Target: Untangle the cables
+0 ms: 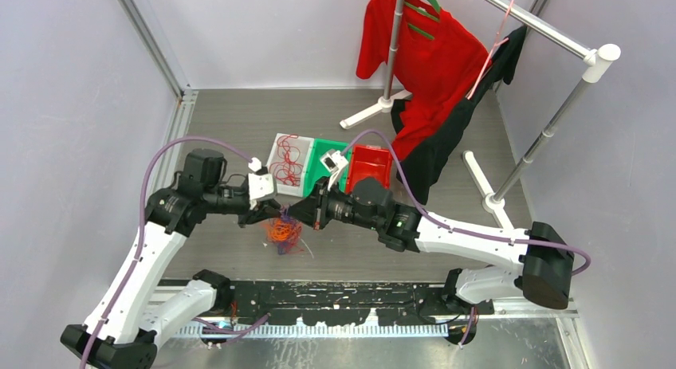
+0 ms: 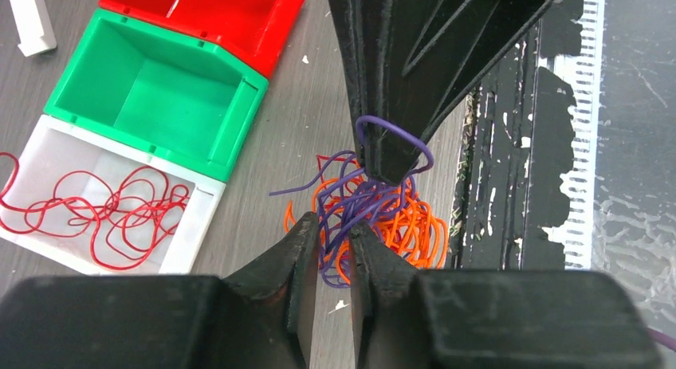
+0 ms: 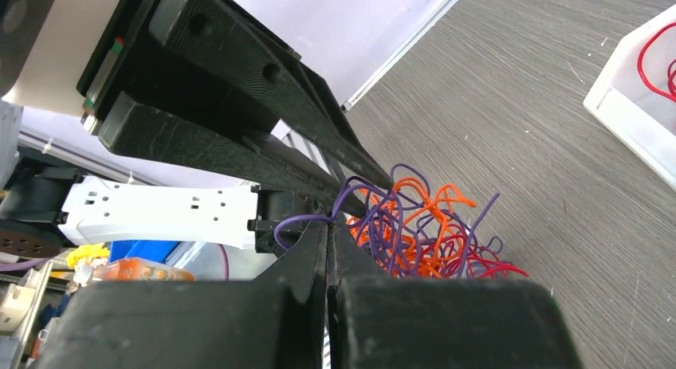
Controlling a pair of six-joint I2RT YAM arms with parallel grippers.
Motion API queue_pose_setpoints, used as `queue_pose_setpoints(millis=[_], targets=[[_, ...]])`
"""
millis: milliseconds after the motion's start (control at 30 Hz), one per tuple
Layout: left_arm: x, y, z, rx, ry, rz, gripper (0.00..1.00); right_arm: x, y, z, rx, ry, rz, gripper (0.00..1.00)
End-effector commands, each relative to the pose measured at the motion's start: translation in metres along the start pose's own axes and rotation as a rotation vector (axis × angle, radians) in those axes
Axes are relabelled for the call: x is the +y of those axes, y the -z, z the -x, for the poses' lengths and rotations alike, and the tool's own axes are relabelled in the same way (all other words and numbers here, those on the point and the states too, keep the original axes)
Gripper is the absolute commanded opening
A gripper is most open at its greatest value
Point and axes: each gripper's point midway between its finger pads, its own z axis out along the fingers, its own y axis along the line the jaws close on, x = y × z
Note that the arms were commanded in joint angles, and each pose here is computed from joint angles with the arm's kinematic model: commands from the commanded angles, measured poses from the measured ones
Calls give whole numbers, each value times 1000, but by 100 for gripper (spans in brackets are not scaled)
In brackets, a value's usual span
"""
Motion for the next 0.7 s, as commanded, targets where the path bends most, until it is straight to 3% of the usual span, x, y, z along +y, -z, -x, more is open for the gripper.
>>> queue_pose_setpoints(millis=[0,133,200,433,667], targets=[[2,-1,10,-45,-85,14,15,24,-3,25,-78,-16,79,1],[11,2,16,-59,-79,78,0,11,-1,24,-104,-21,28,6],[8,5,18,-73,-68,87,0,-5,5,29,-163,-25,-40,18],[-6,13,22,-116,-45,94,0,-60,39,52,-425,-73,-274,30],[-8,14,18,-89,2,97,0,-76,55,47,-402,-36,-365,50]])
